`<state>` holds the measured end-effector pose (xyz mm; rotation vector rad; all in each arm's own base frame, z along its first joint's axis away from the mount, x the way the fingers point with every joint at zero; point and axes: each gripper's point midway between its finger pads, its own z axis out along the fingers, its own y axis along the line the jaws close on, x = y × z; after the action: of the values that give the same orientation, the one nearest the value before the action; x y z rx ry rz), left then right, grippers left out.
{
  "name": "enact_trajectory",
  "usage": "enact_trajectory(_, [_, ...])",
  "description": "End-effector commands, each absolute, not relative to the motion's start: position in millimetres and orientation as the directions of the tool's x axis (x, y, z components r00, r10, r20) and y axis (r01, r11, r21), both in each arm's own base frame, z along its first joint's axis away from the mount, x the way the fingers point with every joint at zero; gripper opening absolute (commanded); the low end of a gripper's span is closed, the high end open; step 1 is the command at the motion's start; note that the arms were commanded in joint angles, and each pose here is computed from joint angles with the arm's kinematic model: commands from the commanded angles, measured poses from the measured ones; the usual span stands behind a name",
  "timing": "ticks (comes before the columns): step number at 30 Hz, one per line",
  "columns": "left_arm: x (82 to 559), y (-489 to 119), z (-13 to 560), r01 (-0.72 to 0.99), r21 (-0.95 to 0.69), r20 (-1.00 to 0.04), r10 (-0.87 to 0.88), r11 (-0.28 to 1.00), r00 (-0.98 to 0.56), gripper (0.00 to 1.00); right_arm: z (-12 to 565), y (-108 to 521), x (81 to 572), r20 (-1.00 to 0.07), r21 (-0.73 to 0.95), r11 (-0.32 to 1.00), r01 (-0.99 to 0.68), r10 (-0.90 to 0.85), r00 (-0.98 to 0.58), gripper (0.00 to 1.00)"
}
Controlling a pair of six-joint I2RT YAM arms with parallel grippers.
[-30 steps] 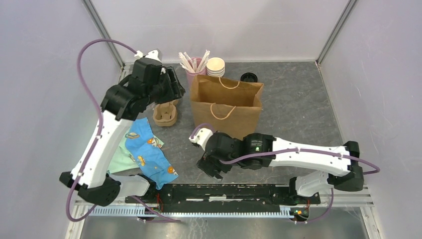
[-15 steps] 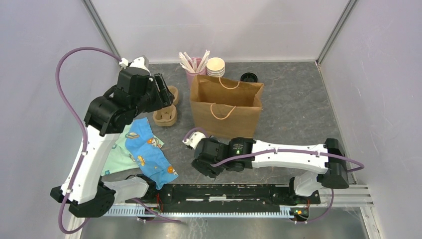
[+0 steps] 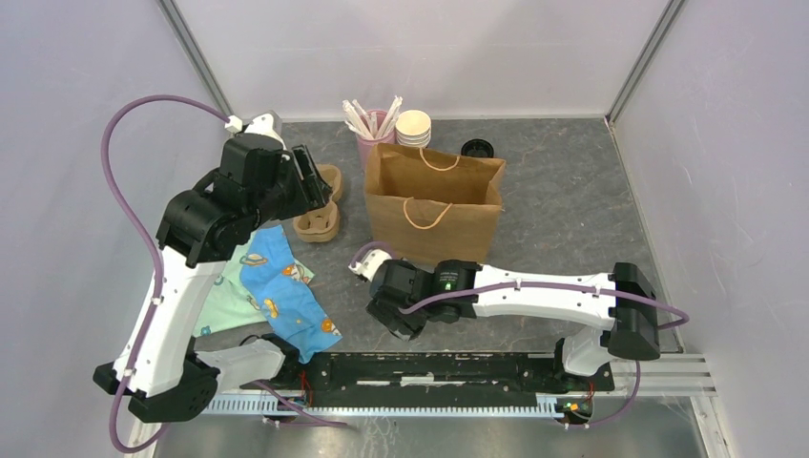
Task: Pack the takeout coffee
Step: Pick up the coffee cup from the center of the board.
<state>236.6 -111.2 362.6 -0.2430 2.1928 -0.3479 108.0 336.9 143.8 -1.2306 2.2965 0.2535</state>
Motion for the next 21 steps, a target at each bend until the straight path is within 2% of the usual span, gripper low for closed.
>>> enact_trajectory(1, [241, -114, 365, -0.052, -0.342, -0.747, -0.305, 0.938, -0.591, 0.69, 148, 352, 106, -0.549, -0.049, 0.550, -0.834, -0.712, -0.438, 0.80])
enact_trajectory(15, [244, -115, 360, -0.050, -0.323, -0.748, -0.287, 0.945, -0.598, 0.70, 172, 351, 108, -0.564, -0.048, 0.557, -0.829, -0.700, -0.438, 0.79])
enact_trajectory(21, [245, -117, 360, -0.042, -0.329, -0.748, -0.287, 0.943, -0.598, 0.70, 158, 348, 107, -0.547, -0.049, 0.556, -0.830, -0.710, -0.443, 0.82])
